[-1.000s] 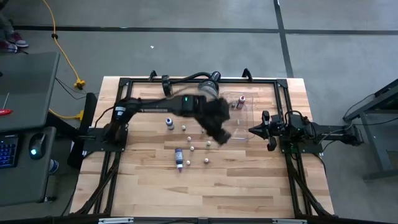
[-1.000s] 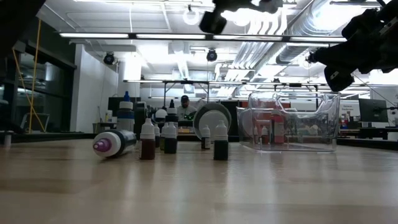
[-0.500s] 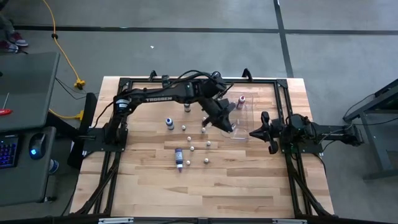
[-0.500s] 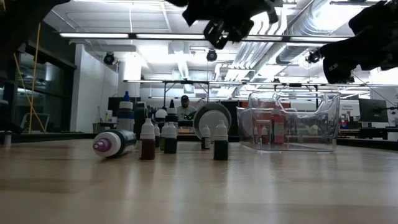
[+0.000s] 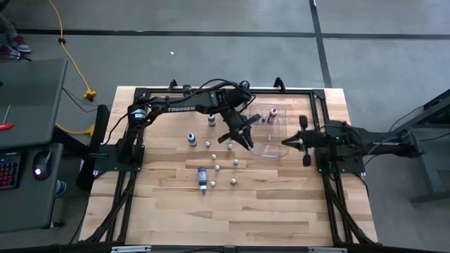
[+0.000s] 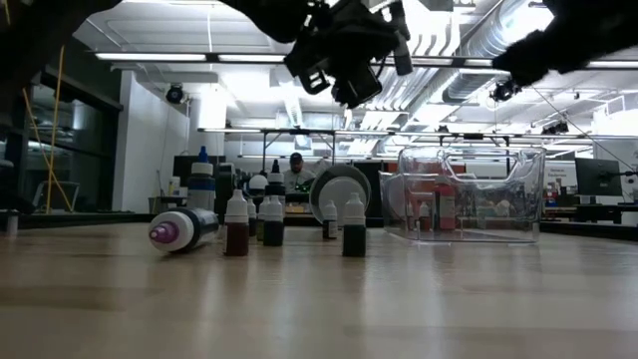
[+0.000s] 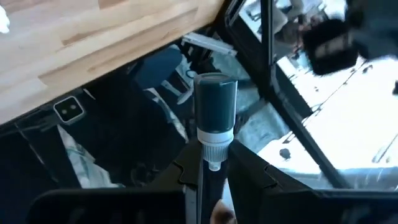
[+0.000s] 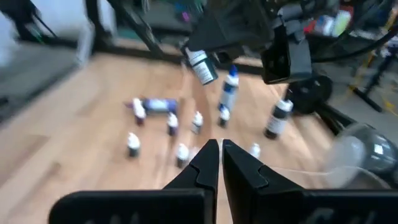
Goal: Pick & Place food coloring
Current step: Put the small blue food coloring bottle into the transparent bin
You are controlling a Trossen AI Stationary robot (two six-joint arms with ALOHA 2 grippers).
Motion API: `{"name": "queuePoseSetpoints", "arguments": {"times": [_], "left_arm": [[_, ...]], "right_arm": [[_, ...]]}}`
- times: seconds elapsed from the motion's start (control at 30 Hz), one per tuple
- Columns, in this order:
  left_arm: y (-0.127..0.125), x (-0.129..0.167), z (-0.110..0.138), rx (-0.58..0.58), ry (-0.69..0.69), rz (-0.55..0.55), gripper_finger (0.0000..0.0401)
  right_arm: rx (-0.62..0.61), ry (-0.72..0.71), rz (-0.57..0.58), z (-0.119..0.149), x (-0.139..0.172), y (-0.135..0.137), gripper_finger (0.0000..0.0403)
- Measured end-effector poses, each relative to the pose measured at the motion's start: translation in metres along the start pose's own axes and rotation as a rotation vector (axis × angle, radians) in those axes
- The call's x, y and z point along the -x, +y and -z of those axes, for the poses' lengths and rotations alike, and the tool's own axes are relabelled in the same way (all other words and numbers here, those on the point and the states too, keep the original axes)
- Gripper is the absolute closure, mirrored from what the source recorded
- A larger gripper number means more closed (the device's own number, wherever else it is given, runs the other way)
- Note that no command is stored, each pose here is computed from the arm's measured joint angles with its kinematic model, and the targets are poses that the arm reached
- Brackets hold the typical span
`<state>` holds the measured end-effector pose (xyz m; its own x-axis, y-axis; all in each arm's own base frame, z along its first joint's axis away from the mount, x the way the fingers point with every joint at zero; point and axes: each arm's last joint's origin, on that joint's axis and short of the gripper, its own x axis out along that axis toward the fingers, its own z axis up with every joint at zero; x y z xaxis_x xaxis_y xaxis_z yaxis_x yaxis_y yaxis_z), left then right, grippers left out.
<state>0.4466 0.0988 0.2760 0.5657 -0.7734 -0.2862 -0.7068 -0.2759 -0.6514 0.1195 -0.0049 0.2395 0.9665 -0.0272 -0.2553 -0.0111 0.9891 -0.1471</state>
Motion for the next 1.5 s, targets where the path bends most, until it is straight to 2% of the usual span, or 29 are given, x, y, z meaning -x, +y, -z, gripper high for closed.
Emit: {"name": "queuePoseSetpoints", "arguments": {"times": [0.17,0.33,0.53,0.73,0.93,1.1,1.33,1.5], "left_arm": [[0.002,0.0,-0.007,0.05,0.015,-0.002,0.0359],[0.002,-0.003,-0.011,0.072,0.053,-0.006,0.0359],[0.003,-0.003,-0.014,0.064,0.063,-0.008,0.0359],[0.005,-0.003,-0.019,0.053,0.063,-0.008,0.0359],[0.003,0.007,-0.024,0.037,0.014,0.015,0.0359],[0.002,0.014,-0.028,0.035,-0.006,0.029,0.0359],[0.002,0.014,-0.027,0.029,-0.001,0.028,0.0359],[0.002,0.014,-0.027,0.019,0.0,0.03,0.0359]], "right_arm": [[0.103,0.133,0.035,-0.031,-0.03,-0.007,0.038],[0.205,0.272,0.015,-0.036,-0.07,-0.002,0.0379],[0.257,0.301,0.046,-0.037,-0.101,0.012,0.0371],[0.282,0.304,0.123,-0.04,-0.101,0.02,0.0356],[0.231,0.232,0.103,-0.048,-0.096,0.024,0.0329],[0.2,0.165,0.059,-0.054,-0.097,0.029,0.0289],[0.201,0.171,0.109,-0.054,-0.097,0.027,0.0228],[0.195,0.178,0.14,-0.053,-0.098,0.022,0.0204]]}}
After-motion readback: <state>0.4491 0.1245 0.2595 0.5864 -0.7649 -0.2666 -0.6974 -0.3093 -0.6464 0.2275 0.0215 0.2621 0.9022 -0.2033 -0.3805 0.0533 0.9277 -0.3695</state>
